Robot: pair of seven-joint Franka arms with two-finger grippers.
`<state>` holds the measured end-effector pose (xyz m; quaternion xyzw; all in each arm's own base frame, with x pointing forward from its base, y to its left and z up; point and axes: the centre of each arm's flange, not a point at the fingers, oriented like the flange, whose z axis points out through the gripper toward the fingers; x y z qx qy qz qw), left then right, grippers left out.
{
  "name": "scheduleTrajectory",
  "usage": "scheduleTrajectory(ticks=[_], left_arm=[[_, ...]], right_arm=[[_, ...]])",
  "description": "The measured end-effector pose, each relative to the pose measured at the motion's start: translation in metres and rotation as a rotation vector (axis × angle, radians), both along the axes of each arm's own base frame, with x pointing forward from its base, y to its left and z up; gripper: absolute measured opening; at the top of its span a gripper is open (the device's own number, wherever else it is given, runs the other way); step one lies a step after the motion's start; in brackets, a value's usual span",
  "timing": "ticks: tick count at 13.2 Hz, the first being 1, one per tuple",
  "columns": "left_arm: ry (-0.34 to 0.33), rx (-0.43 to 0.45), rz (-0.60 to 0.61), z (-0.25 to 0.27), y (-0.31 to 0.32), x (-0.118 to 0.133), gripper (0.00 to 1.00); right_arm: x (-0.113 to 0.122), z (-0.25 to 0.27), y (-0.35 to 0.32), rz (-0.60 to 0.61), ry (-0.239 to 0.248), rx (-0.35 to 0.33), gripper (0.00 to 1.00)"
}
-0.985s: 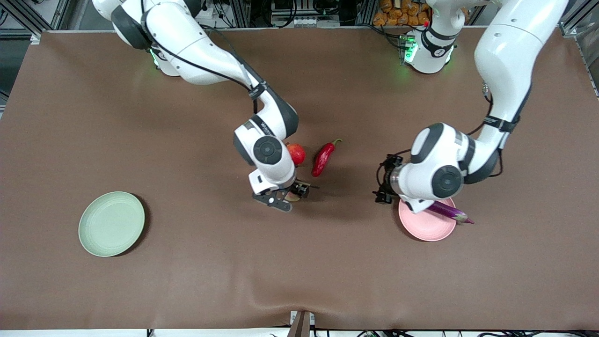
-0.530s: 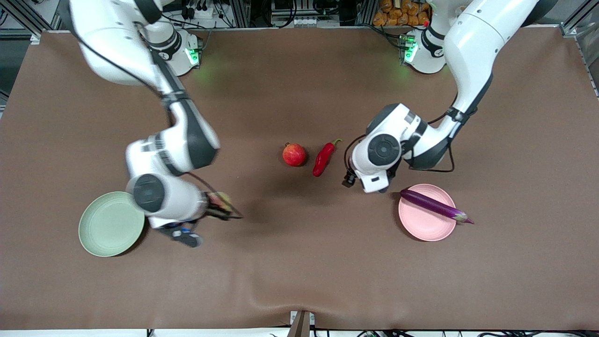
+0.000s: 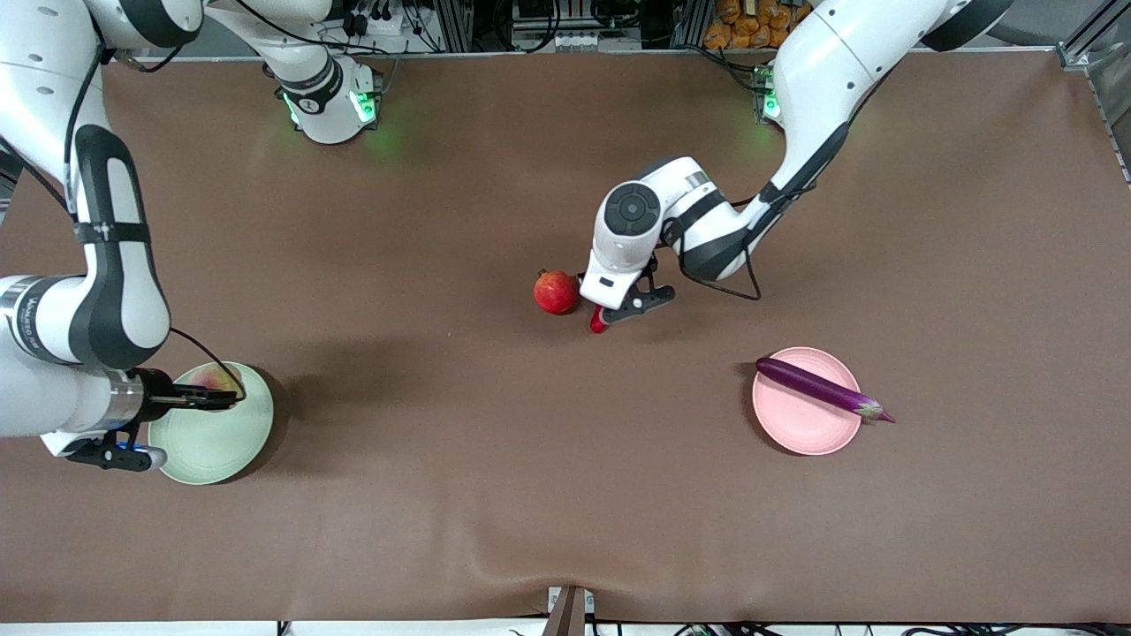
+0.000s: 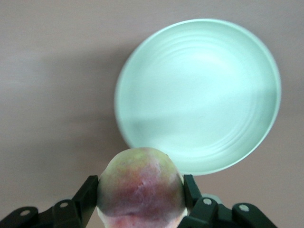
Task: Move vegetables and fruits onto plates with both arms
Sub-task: 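Carry the peach to the green plate while the left gripper grasps the chili, then lower the peach onto the green plate while the left gripper lifts the chili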
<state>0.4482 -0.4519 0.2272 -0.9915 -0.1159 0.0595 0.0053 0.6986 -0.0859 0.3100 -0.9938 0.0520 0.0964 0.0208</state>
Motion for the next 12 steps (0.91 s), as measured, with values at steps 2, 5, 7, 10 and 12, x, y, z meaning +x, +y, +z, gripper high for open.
scheduleTrajectory(ticks=[2,5,7,10,12], left_arm=[[0.006,-0.002,-0.124,-0.009,0.003,-0.005,1.00],[0.008,-0.026,-0.219,-0.015,-0.002,-0.011,1.00],[-0.016,-0.053,-0.264,-0.027,-0.012,-0.019,1.00],[-0.063,-0.028,-0.371,-0.043,-0.001,-0.011,0.95],[-0.069,-0.039,-0.422,-0.048,0.014,0.004,0.77]], right_arm=[[-0.006,-0.024,-0.026,0.055,-0.043,-0.014,0.78],[-0.023,-0.057,-0.064,0.091,-0.077,-0.015,0.78],[-0.027,-0.066,-0.079,0.090,-0.099,-0.019,0.78],[-0.027,-0.073,-0.077,0.096,-0.106,-0.016,0.78],[-0.026,-0.079,-0.074,0.096,-0.103,-0.009,0.84]])
